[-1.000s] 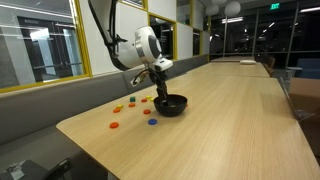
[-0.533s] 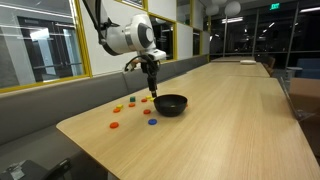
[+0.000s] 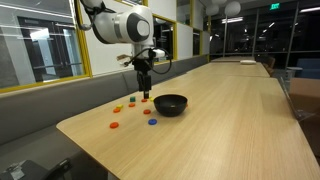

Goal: Put three orange rings and one blue ring inside the black bowl

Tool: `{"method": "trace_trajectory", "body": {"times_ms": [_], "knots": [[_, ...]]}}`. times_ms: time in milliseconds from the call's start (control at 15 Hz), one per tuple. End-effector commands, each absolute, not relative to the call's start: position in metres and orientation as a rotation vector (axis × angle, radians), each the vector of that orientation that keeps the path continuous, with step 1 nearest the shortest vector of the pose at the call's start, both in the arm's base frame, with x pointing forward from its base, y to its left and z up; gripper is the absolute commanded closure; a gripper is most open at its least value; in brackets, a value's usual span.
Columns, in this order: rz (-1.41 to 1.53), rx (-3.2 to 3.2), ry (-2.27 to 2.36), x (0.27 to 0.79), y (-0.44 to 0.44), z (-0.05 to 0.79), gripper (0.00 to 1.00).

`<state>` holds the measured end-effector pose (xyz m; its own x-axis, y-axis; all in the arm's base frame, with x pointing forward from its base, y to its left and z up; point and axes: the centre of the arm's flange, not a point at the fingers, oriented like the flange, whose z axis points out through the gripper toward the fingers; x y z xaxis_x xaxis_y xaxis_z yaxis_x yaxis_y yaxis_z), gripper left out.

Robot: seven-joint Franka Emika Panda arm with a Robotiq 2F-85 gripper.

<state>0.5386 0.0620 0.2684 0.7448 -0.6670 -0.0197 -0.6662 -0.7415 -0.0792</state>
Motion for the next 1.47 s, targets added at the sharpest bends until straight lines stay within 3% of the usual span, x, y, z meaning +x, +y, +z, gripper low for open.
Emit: {"method": "trace_trajectory", "body": {"times_ms": [0, 1400], "knots": [[0.006, -2.939, 0.892, 0.519, 0.030, 0.250, 0.00], [-0.055, -2.982, 1.082, 0.501, 0.025, 0.164, 0.00]]}}
